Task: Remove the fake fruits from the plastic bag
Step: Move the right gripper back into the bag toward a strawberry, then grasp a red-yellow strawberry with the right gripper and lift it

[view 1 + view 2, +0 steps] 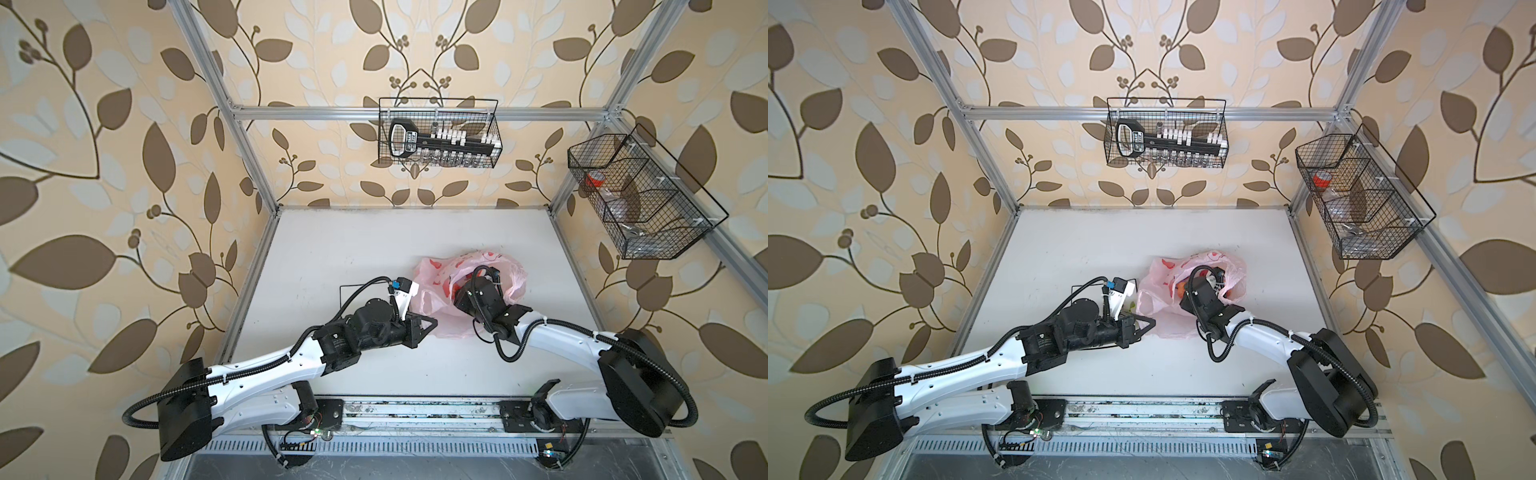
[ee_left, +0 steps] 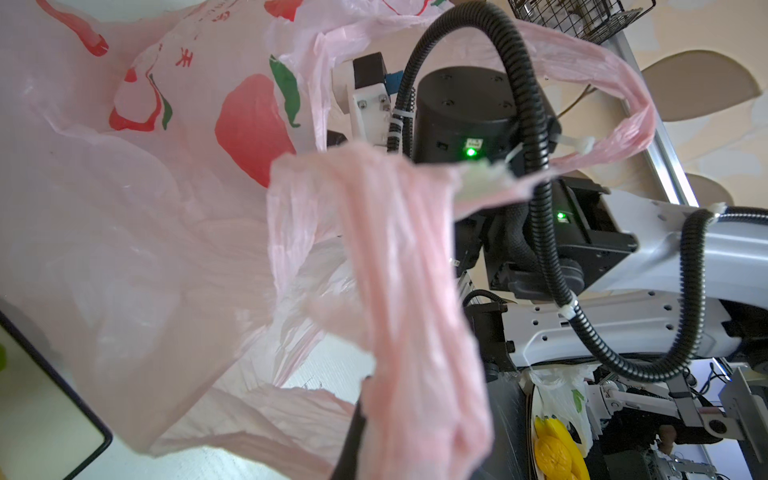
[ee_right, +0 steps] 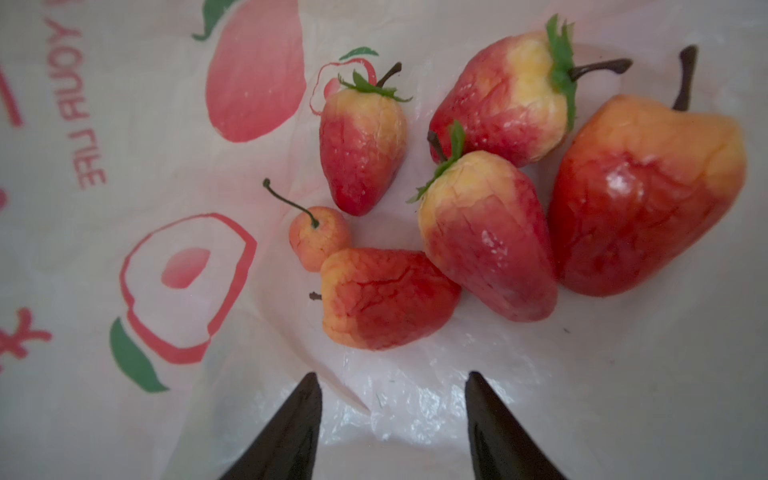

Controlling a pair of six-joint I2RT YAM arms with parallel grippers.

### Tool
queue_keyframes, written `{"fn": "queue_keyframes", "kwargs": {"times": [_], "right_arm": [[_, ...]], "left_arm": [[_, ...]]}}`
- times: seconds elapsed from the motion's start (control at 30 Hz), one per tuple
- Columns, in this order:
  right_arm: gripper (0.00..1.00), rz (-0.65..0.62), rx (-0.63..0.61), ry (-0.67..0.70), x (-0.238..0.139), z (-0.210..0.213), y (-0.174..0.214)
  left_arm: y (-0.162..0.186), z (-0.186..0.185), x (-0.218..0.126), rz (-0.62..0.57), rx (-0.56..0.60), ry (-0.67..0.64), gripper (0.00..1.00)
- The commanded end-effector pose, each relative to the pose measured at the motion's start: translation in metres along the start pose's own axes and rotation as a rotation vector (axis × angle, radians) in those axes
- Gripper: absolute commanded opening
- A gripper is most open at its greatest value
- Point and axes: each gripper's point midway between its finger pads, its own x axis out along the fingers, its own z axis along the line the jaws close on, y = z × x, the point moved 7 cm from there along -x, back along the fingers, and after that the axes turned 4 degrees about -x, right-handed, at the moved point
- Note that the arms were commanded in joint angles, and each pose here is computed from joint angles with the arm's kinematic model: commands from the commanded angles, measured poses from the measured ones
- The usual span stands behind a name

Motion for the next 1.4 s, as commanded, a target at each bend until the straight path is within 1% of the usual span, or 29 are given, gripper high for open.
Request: {"fn": "queue_keyframes", "kwargs": {"times": [0.0, 0.2, 0.3, 0.33, 0.53, 0.73, 1.03, 1.17, 1.37], "right_arm": [[0.59, -0.082, 0.069, 0.032, 0.004, 0.009, -0.017], [0.6, -0.159, -0.04, 0.167, 0.009, -0.005, -0.032], [0.61, -0.162, -0.061, 0.209, 0.013, -0.014, -0.037], [0.62, -0.156, -0.09, 0.217, 0.015, -0.016, -0.039], [0.66, -0.125, -0.14, 0.228, 0.028, -0.014, -0.042], [0.7, -0.124, -0.209, 0.273, 0.044, -0.014, -0.049], [0.72, -0.015, -0.274, 0.252, 0.073, -0.013, -0.041], [0.7, 0.0, -0.279, 0.269, 0.081, -0.016, -0.038], [0.6, -0.003, -0.285, 0.287, 0.082, -0.019, -0.038]], "left_arm": [[-0.005, -0.011, -0.003, -0.032, 0.028, 0.05, 0.0], [-0.005, -0.014, -0.006, -0.023, 0.041, 0.06, 0.0], [-0.004, -0.013, -0.006, -0.02, 0.045, 0.06, 0.0], [-0.003, -0.013, -0.006, -0.018, 0.048, 0.061, 0.0], [-0.004, -0.015, -0.007, -0.01, 0.059, 0.073, 0.0], [-0.003, -0.013, -0.009, -0.01, 0.065, 0.057, 0.0], [-0.005, -0.015, -0.013, -0.027, 0.076, 0.056, 0.0], [-0.006, -0.016, -0.013, -0.028, 0.08, 0.055, 0.0], [-0.005, -0.014, -0.013, -0.029, 0.079, 0.049, 0.0]]}}
